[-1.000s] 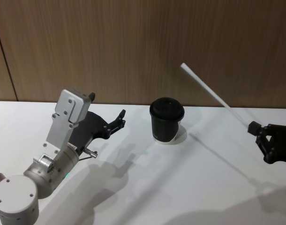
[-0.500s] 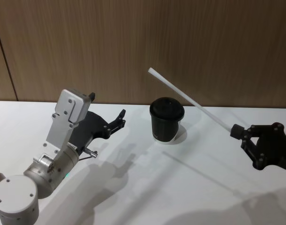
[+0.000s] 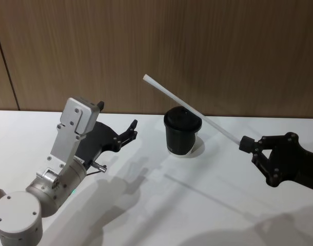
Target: Pick up the straw with one hand, pass it to the other hand, and insert it into the cup.
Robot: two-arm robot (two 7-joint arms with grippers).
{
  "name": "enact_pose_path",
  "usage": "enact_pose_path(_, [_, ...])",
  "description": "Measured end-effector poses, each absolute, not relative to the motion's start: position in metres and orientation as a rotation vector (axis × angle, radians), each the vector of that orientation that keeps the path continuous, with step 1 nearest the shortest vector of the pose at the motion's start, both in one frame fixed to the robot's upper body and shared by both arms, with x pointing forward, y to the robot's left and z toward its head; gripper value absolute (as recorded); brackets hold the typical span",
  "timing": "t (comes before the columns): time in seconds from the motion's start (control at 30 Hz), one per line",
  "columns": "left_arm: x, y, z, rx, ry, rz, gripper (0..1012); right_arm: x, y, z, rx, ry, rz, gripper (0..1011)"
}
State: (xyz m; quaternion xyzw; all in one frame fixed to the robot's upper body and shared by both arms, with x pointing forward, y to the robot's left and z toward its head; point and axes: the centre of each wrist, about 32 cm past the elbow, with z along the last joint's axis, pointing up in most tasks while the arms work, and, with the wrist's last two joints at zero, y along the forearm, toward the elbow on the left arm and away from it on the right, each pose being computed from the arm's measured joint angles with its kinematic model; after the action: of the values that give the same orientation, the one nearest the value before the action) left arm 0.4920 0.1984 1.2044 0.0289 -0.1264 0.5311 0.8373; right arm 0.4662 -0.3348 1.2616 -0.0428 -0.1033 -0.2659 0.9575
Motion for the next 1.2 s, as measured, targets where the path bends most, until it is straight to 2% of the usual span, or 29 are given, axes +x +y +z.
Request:
enact_pose_path(0.47, [0.493,0.2,1.205,0.039,-0.253,1.108,1003,0.468,-0.33,1.263,-0.078,-0.209,-0.517,2])
enact_pose_path(0.77, [0.497,0.206,1.206,-0.043,-0.191,1.049,1003,0.468,-0.328,1.263,-0.075,-0.209,-0.511,2])
enact_pose_path(1.2, [0.502,0.216,1.202,-0.202,-0.051,0.942,1003,0.468,-0.328,1.263,-0.074,-0.208,-0.507,2])
